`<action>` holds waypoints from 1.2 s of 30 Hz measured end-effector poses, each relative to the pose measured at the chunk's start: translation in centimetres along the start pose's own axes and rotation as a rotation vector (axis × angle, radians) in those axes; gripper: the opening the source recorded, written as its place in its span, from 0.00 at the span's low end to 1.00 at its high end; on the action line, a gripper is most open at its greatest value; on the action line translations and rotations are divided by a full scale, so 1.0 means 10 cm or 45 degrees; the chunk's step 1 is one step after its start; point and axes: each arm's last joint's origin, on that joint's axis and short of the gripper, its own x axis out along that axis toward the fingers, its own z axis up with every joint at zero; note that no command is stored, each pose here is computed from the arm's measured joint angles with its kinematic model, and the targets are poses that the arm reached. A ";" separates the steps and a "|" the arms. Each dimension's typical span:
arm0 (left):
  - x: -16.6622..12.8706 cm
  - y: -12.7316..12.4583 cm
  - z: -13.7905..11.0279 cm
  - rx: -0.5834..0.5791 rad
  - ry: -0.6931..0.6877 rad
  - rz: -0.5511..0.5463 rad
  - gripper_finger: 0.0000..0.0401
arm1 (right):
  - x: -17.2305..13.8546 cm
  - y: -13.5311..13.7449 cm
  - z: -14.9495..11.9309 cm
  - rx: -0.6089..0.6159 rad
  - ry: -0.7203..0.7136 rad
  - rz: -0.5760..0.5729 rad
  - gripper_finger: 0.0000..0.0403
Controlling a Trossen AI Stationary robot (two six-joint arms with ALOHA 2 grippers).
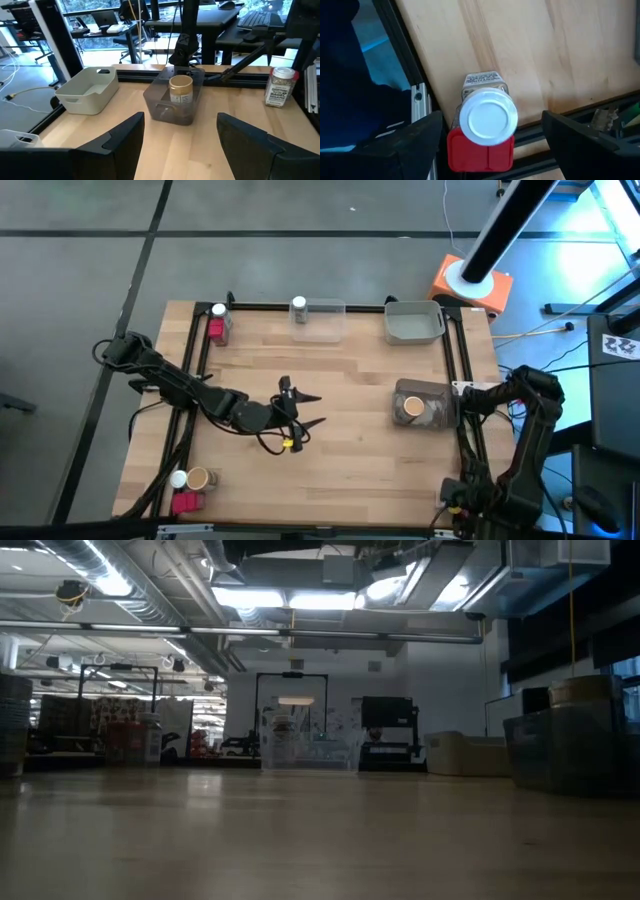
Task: Sort spices by type
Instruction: Put the bottom right white seasoning bottle into the transparent bin
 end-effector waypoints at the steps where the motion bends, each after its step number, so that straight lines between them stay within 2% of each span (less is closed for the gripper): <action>1: 0.00 0.00 0.00 -0.001 -0.001 0.000 0.59 | 0.02 0.01 0.00 -0.001 0.005 -0.009 0.85; 23: 0.00 0.00 0.00 0.009 0.003 0.002 0.59 | 0.50 0.20 -0.03 -0.151 0.039 -0.204 0.84; 27: 0.00 0.00 -0.01 0.011 0.006 0.002 0.59 | 0.53 0.21 -0.04 -0.151 0.054 -0.213 0.75; 33: 0.00 0.00 -0.01 0.011 0.007 0.003 0.59 | 0.53 0.20 -0.04 -0.166 0.062 -0.225 0.50; 36: 0.00 0.00 -0.01 0.012 0.007 0.002 0.59 | 0.53 0.20 0.01 -0.166 0.078 -0.217 0.50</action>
